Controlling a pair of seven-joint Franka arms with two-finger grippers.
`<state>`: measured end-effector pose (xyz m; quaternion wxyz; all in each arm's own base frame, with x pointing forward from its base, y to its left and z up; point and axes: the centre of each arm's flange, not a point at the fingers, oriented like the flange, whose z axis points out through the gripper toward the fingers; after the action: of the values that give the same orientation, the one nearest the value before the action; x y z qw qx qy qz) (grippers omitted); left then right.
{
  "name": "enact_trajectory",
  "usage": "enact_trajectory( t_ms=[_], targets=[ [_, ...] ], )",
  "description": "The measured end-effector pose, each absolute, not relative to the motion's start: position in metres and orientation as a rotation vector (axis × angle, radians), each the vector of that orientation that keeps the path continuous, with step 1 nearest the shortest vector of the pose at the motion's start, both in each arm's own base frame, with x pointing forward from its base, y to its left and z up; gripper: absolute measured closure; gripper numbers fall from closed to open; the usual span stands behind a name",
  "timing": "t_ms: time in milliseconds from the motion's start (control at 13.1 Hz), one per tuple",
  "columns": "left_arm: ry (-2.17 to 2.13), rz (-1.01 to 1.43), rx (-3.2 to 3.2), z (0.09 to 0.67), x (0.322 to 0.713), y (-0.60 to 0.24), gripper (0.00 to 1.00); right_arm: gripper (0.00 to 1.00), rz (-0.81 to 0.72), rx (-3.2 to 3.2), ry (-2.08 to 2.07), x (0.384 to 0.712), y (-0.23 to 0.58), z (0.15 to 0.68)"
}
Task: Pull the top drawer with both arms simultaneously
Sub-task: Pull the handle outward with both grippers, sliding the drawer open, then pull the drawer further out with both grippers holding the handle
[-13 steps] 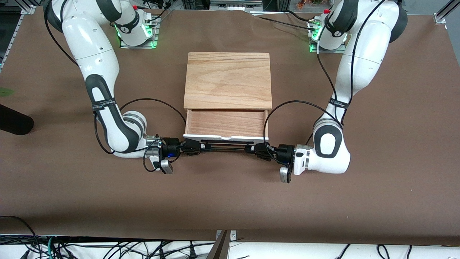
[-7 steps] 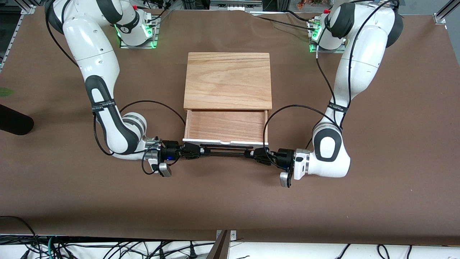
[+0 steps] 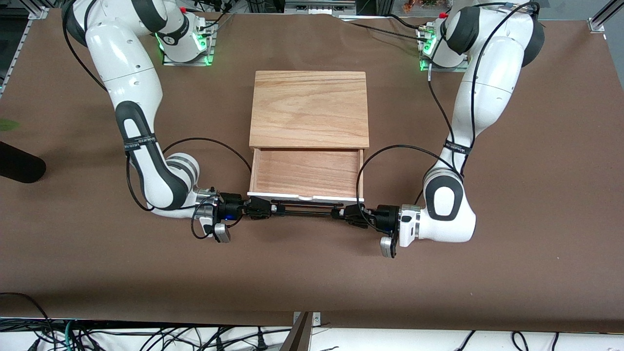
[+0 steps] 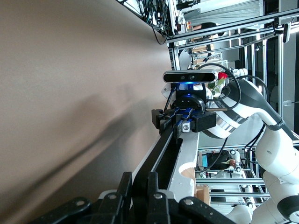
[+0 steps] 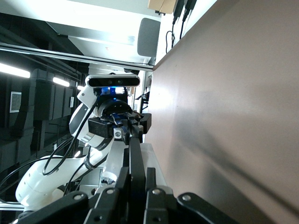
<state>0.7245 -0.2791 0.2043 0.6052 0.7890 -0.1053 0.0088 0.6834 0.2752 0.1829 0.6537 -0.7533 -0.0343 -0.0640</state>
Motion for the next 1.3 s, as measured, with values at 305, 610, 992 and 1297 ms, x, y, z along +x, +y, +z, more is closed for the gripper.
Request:
enact_trajectory(
  t_ms=[305, 610, 992, 1297],
  targets=[
    [-0.228, 0.039, 1.842, 0.203, 0.73, -0.273, 0.82, 0.35, -0.154, -1.7, -0.073, 0.691, 0.276, 0.196],
    [-0.215, 0.036, 1.849, 0.201, 0.73, -0.272, 0.82, 0.0, -0.155, -1.698, -0.075, 0.692, 0.276, 0.197],
    [-0.195, 0.068, 1.87, 0.202, 0.738, -0.261, 0.55, 0.0, -0.152, -1.697, -0.077, 0.691, 0.277, 0.197],
    [-0.178, 0.055, 1.871, 0.204, 0.739, -0.262, 0.47, 0.0, -0.152, -1.697, -0.077, 0.691, 0.277, 0.197]
  ],
)
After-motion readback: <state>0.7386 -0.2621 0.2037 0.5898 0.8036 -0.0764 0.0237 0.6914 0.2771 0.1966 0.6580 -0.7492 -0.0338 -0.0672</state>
